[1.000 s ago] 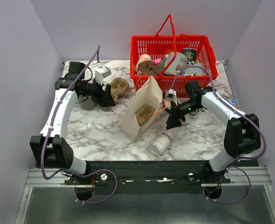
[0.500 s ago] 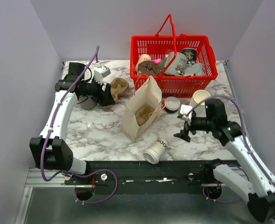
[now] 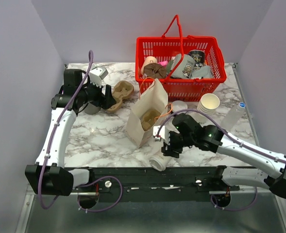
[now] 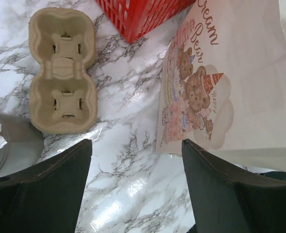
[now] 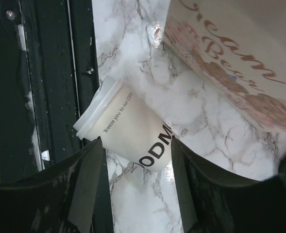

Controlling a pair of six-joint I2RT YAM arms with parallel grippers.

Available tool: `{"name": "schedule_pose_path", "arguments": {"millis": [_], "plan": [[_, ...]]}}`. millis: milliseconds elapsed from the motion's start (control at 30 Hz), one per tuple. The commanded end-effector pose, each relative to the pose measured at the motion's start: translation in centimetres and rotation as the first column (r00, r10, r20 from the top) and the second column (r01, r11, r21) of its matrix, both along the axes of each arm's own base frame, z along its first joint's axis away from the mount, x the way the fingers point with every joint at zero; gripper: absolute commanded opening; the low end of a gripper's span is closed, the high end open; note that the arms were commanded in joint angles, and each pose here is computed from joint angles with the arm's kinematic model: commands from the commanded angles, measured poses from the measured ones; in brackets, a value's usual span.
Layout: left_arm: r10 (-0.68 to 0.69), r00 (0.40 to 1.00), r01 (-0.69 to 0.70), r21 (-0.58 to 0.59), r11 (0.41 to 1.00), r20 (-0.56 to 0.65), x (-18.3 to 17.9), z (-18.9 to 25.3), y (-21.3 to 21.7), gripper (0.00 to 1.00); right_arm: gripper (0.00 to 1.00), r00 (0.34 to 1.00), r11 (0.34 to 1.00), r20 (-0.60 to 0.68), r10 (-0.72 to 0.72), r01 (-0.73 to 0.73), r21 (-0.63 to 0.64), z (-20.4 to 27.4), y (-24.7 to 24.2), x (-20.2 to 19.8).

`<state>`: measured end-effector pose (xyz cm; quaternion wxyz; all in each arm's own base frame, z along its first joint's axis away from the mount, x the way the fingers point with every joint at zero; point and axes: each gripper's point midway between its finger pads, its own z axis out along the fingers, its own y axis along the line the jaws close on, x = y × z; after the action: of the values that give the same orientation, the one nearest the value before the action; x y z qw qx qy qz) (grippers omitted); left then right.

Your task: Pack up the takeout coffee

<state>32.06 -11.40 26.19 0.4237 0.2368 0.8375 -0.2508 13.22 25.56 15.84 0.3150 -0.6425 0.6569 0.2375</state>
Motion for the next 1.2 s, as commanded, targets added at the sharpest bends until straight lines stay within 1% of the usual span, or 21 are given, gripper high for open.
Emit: {"name": "schedule_pose_path", "arguments": {"millis": [0, 133, 233, 300, 367, 400, 467, 600, 633, 700, 833, 967, 1067, 1100, 1133, 1167], "plan": [[0.092, 0.995, -0.092, -0.007, 0.996, 0.033, -0.3, 0.8, 0.9, 0.84, 0.62, 0.997, 0.998, -0.05, -0.062, 0.061, -0.018, 0.6, 1.7, -0.6], [0.137, 0.989, -0.137, -0.011, 0.99, 0.049, -0.3, 1.0, 1.4, 0.84, 0.55, 0.988, 0.994, -0.123, -0.097, 0.09, -0.054, 0.0, 2.2, -1.5], [0.154, 0.986, -0.153, -0.025, 0.988, 0.058, -0.4, 1.5, 1.5, 0.84, 0.54, 0.983, 0.991, -0.144, -0.117, 0.106, -0.082, -0.5, 2.8, -1.9], [0.158, 0.985, -0.156, -0.03, 0.987, 0.068, -0.4, 1.9, 1.6, 0.84, 0.54, 0.981, 0.989, -0.146, -0.125, 0.111, -0.099, -0.8, 3.2, -2.1], [0.162, 0.984, -0.16, -0.039, 0.986, 0.077, -0.4, 2.3, 1.5, 0.85, 0.57, 0.98, 0.986, -0.152, -0.132, 0.114, -0.124, -1.4, 3.5, -2.5], [0.166, 0.983, -0.163, -0.041, 0.986, 0.079, -0.3, 2.4, 1.6, 0.85, 0.57, 0.974, 0.981, -0.155, -0.163, 0.142, -0.135, -1.5, 3.5, -2.4], [0.17, 0.981, -0.167, -0.047, 0.985, 0.089, -0.2, 2.7, 1.6, 0.86, 0.57, 0.973, 0.978, -0.156, -0.168, 0.145, -0.152, -2.0, 3.7, -2.9], [0.179, 0.979, -0.175, -0.051, 0.983, 0.099, 0.0, 2.9, 1.9, 0.86, 0.57, 0.972, 0.973, -0.154, -0.175, 0.147, -0.179, -2.6, 4.0, -3.4], [0.182, 0.978, -0.177, -0.053, 0.983, 0.098, 0.0, 2.8, 1.9, 0.86, 0.54, 0.973, 0.971, -0.152, -0.176, 0.147, -0.186, -2.8, 4.0, -3.5], [0.185, 0.977, -0.181, -0.052, 0.982, 0.102, 0.0, 2.9, 2.1, 0.86, 0.52, 0.973, 0.967, -0.149, -0.178, 0.145, -0.208, -3.5, 3.8, -3.9], [0.195, 0.974, -0.19, -0.051, 0.98, 0.112, -0.1, 3.0, 2.4, 0.87, 0.52, 0.972, 0.961, -0.15, -0.182, 0.144, -0.237, -4.5, 3.7, -4.5], [0.197, 0.973, -0.191, -0.055, 0.98, 0.118, -0.4, 3.0, 2.5, 0.87, 0.54, 0.977, 0.954, -0.124, -0.173, 0.135, -0.266, -5.3, 3.6, -4.6], [0.192, 0.974, -0.186, -0.059, 0.981, 0.122, -0.6, 2.9, 2.5, 0.88, 0.58, 0.982, 0.946, -0.085, -0.17, 0.138, -0.294, -6.1, 3.2, -4.1], [0.188, 0.974, -0.181, -0.063, 0.981, 0.124, -0.6, 3.0, 2.4, 0.88, 0.59, 0.982, 0.944, -0.068, -0.175, 0.148, -0.295, -6.2, 3.1, -3.8], [0.186, 0.974, -0.178, -0.069, 0.982, 0.128, -0.6, 2.9, 2.2, 0.88, 0.6, 0.978, 0.937, -0.022, -0.206, 0.191, -0.293, -5.9, 2.9, -2.9], [0.183, 0.974, -0.175, -0.072, 0.982, 0.137, -0.6, 3.0, 2.2, 0.88, 0.6, 0.976, 0.939, -0.005, -0.218, 0.208, -0.273, -5.2, 3.0, -2.5]]}}
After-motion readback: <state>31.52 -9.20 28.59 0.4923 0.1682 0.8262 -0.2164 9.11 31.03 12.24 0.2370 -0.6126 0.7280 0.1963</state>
